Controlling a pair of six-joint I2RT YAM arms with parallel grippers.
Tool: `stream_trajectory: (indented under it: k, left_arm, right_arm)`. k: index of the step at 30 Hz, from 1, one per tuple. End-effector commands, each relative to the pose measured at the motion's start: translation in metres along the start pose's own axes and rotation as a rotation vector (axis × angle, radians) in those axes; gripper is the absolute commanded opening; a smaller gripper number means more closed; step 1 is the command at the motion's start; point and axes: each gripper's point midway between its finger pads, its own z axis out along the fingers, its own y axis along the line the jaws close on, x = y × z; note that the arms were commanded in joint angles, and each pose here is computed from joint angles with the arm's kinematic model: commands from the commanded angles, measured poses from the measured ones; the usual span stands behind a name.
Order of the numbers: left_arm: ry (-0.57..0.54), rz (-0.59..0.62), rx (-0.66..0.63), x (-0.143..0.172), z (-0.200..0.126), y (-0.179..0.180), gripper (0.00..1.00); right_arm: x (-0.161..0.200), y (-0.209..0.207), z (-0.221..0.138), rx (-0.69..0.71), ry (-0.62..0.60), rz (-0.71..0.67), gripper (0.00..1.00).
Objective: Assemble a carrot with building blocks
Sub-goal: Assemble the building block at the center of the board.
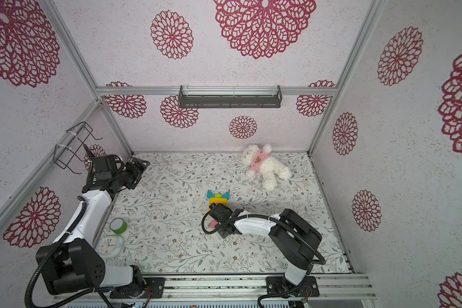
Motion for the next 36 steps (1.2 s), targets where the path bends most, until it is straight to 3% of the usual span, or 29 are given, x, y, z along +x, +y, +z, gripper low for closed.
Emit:
stream_trajectory:
  k: [1, 22, 36]
  left_arm:
    - [-0.004, 0.009, 0.003, 0.0, 0.001, -0.002, 0.88]
    - [-0.004, 0.01, 0.003, 0.0, 0.002, -0.002, 0.88]
    - [-0.001, 0.007, 0.001, 0.0, 0.002, -0.001, 0.88]
  right_arm:
    - [-0.005, -0.003, 0.001, 0.01, 0.003, -0.009, 0.61]
    - [-0.021, 0.005, 0.004, -0.031, -0.039, 0.003, 0.77]
    - [-0.026, 0.004, 0.001, -0.02, -0.047, 0.017, 0.77]
